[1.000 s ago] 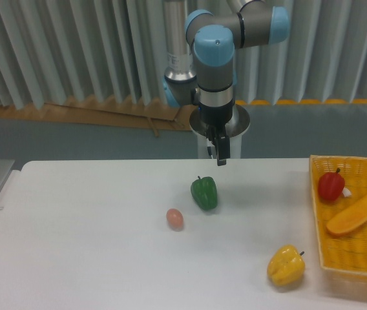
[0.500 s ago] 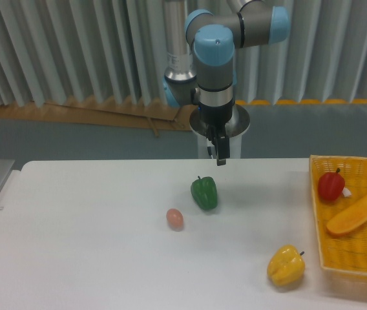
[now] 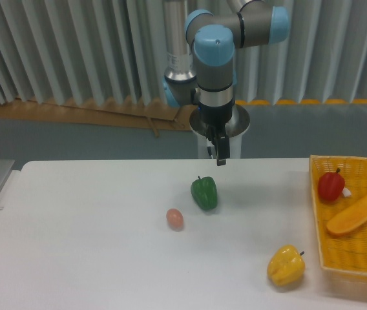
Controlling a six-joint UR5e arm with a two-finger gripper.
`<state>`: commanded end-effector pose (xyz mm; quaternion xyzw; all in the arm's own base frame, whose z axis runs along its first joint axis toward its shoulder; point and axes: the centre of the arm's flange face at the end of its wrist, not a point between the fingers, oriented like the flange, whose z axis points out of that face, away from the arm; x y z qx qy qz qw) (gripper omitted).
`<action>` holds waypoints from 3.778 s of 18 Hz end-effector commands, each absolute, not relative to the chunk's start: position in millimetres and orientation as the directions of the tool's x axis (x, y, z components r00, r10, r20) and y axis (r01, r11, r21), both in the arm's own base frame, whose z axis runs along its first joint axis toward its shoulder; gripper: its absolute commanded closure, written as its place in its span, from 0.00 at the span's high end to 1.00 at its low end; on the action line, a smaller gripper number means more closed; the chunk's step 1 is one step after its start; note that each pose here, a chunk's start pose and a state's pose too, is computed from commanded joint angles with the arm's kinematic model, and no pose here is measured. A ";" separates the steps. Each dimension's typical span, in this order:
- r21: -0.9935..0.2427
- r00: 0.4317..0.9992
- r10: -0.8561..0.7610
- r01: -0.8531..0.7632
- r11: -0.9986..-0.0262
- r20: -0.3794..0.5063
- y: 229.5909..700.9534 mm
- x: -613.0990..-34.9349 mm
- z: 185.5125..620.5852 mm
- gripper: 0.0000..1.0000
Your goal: Place the green pepper in a basket
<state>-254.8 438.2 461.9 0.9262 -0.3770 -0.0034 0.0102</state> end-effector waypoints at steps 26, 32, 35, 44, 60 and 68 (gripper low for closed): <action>0.025 0.754 -0.657 -0.657 -0.754 0.003 437.8 -258.1 459.8 1.00; 0.028 0.764 -0.645 -0.645 -0.764 0.003 435.6 -261.7 459.8 1.00; 0.026 0.764 -0.645 -0.645 -0.764 -0.002 435.2 -261.0 462.1 1.00; 0.029 0.760 -0.650 -0.649 -0.760 0.000 436.7 -263.0 461.3 1.00; 0.078 0.703 -0.711 -0.708 -0.701 -0.016 439.1 -268.1 470.6 1.00; 0.079 0.707 -0.707 -0.703 -0.707 -0.030 439.0 -271.3 477.4 1.00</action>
